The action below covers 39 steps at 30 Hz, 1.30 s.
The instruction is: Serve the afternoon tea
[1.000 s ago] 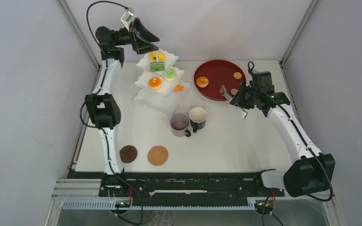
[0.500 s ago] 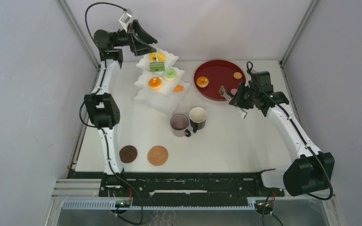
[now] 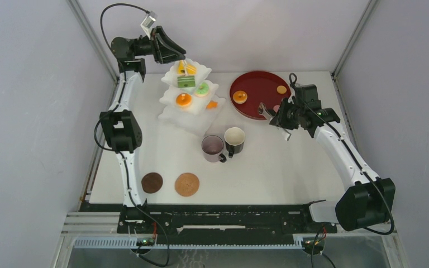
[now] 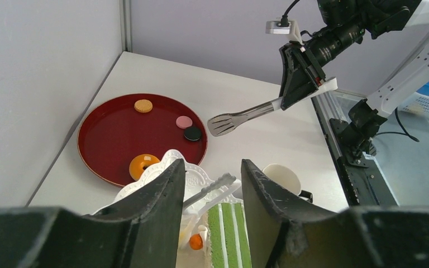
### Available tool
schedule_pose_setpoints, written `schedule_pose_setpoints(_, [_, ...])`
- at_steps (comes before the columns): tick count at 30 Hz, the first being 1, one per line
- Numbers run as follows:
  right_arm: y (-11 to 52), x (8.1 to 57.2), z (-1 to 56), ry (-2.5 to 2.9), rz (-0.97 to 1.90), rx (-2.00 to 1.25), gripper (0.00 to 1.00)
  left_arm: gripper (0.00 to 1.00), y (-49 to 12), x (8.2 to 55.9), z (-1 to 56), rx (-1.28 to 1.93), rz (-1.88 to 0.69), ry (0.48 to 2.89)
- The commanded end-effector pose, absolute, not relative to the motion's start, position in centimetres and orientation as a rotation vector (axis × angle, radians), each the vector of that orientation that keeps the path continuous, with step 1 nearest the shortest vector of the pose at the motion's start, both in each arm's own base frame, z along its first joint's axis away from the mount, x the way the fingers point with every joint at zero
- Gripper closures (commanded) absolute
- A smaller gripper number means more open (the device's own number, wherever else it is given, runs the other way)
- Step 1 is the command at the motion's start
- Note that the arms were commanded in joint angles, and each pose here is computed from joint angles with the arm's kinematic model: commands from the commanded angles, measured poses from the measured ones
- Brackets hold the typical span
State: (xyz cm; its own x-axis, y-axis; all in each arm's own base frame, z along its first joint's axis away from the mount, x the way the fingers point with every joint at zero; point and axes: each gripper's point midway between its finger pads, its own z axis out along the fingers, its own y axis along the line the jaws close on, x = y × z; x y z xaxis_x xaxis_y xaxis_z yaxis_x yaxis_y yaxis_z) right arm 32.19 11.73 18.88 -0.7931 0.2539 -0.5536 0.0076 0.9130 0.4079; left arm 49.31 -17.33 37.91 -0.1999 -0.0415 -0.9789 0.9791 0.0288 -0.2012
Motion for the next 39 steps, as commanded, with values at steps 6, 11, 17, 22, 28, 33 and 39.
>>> schedule_pose_setpoints(6, [12.5,33.8,21.8,2.345,0.55,0.181,0.93,0.74,-17.2,49.1,38.4,1.044,-1.334,1.322])
schedule_pose_setpoints(11, [12.4,33.9,21.7,2.346,0.55,0.179,0.93,0.9,-17.0,49.3,38.8,1.026,-1.327,1.311])
schedule_pose_setpoints(17, [12.6,33.9,21.5,2.353,0.556,0.174,0.93,0.66,-16.8,49.3,39.5,1.003,-1.322,1.302])
schedule_pose_setpoints(22, [12.6,34.0,21.5,2.354,0.556,0.173,0.93,0.4,-16.5,49.1,40.3,0.988,-1.313,1.291])
schedule_pose_setpoints(28, [12.8,34.1,21.4,2.354,0.567,0.17,0.93,0.24,-16.0,47.9,41.3,0.989,-1.302,1.26])
schedule_pose_setpoints(33, [13.0,34.0,21.5,2.353,0.572,0.166,0.93,0.04,-15.9,46.5,41.2,1.005,-1.308,1.26])
schedule_pose_setpoints(39, [13.1,34.0,21.4,2.356,0.572,0.16,0.93,0.0,-16.0,46.1,39.9,0.994,-1.333,1.284])
